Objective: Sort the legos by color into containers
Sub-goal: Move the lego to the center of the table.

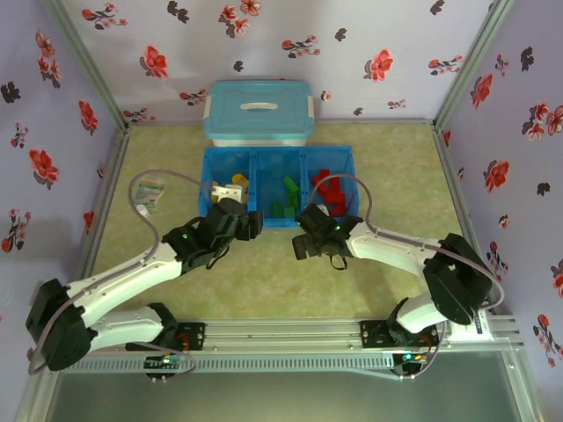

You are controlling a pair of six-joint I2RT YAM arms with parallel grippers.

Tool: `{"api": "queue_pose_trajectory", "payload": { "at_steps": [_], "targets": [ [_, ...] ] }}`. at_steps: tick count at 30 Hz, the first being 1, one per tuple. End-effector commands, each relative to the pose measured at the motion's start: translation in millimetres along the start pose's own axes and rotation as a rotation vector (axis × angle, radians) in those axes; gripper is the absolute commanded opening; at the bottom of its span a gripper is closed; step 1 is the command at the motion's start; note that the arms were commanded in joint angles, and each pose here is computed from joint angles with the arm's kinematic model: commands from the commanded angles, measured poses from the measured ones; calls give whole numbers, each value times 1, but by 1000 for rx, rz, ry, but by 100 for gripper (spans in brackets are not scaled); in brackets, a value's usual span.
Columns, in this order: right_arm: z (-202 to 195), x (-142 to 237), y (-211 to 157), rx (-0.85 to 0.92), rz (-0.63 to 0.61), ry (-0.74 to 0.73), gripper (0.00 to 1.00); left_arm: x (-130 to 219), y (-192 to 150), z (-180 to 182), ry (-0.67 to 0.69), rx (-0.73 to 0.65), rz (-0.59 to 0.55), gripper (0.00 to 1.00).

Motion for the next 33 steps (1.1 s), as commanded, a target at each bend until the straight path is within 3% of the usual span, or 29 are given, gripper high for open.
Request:
{"api": "queue_pose_trajectory", "payload": {
  "at_steps": [1,12,21,27,33],
  "targets": [
    [3,-5,7,89,3,-43,99,10,-7,19,63,40,-15,78],
    [16,-40,5,134,90,-75,99,35,-19,49,112,82,-53,77],
    [70,-36,-34,188,234,173,95,35,-24,55,126,91,-56,76],
    [80,-8,-24,212,156,190,96,36,-22,55,125,91,-63,75],
    [62,2,-1,178,30,78,99,36,-22,55,122,96,-60,75]
  ]
}}
Point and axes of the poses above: each hand's point on the last joint's axis, 136 mm out from that joint toward the fingers, its own x axis back along the fingers, its own z axis along the line the jaws close on, y = z × x, the point moved 5 cm from there along x, back along the fingers, and after that the axes turned 7 degrees about -x, right-handed, at the moved point
